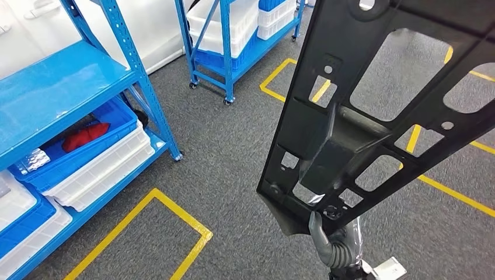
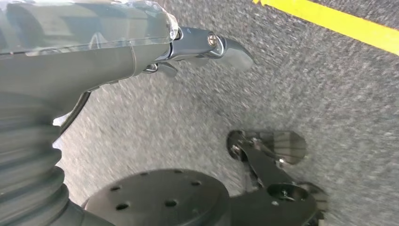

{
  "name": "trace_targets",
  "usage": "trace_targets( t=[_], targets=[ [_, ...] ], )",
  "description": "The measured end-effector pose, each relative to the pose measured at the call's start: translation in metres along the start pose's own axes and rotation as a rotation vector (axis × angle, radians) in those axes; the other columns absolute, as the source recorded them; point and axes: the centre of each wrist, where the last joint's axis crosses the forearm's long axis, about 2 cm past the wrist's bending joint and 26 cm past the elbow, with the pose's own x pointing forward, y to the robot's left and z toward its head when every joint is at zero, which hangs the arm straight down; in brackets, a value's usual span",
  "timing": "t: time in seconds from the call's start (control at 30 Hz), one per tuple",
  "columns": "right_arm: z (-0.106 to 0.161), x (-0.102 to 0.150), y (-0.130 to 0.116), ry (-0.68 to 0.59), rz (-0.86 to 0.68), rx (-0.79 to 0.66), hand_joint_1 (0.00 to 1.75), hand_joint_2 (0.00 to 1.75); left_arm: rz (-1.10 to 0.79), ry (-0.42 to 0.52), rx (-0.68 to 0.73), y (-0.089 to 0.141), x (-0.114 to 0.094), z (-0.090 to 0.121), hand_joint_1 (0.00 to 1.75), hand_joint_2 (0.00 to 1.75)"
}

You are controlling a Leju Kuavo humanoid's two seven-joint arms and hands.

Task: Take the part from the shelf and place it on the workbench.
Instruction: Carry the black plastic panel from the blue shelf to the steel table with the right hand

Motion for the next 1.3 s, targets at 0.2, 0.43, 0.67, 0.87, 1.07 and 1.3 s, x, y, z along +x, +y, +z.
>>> trace_targets(
  t=[0.2, 0.43, 0.67, 0.87, 1.07, 1.3],
  targets=[
    [0.0004, -0.0016, 0.0002, 0.001, -0.007, -0.004, 1.75, 1.75, -0.009, -0.007, 0.004, 0.0010, -0.0005, -0.0002, 0.00, 1.75],
    [0.0016, -0.0070, 0.0005, 0.005, -0.022, -0.015, 1.75, 1.75, -0.044, 0.008, 0.003, 0.0015, -0.0017, -0.0001, 0.00, 1.75],
    [0.0028, -0.0072, 0.0001, -0.001, -0.016, -0.032, 1.75, 1.75, -0.077, 0.002, -0.008, 0.0014, 0.0008, -0.0005, 0.00, 1.75],
    [0.0045, -0.0087, 0.0001, 0.001, -0.013, -0.042, 1.75, 1.75, -0.099, -0.022, -0.010, 0.0017, 0.0049, -0.0012, 0.00, 1.75],
    [0.0060, -0.0086, 0.0002, 0.005, -0.010, -0.048, 1.75, 1.75, -0.117, -0.021, -0.012, 0.0025, 0.0018, -0.0010, 0.00, 1.75],
    [0.0068, -0.0098, 0.0002, 0.011, -0.011, -0.051, 1.75, 1.75, -0.126, -0.017, -0.016, 0.0025, -0.0015, -0.0005, 0.00, 1.75]
  ],
)
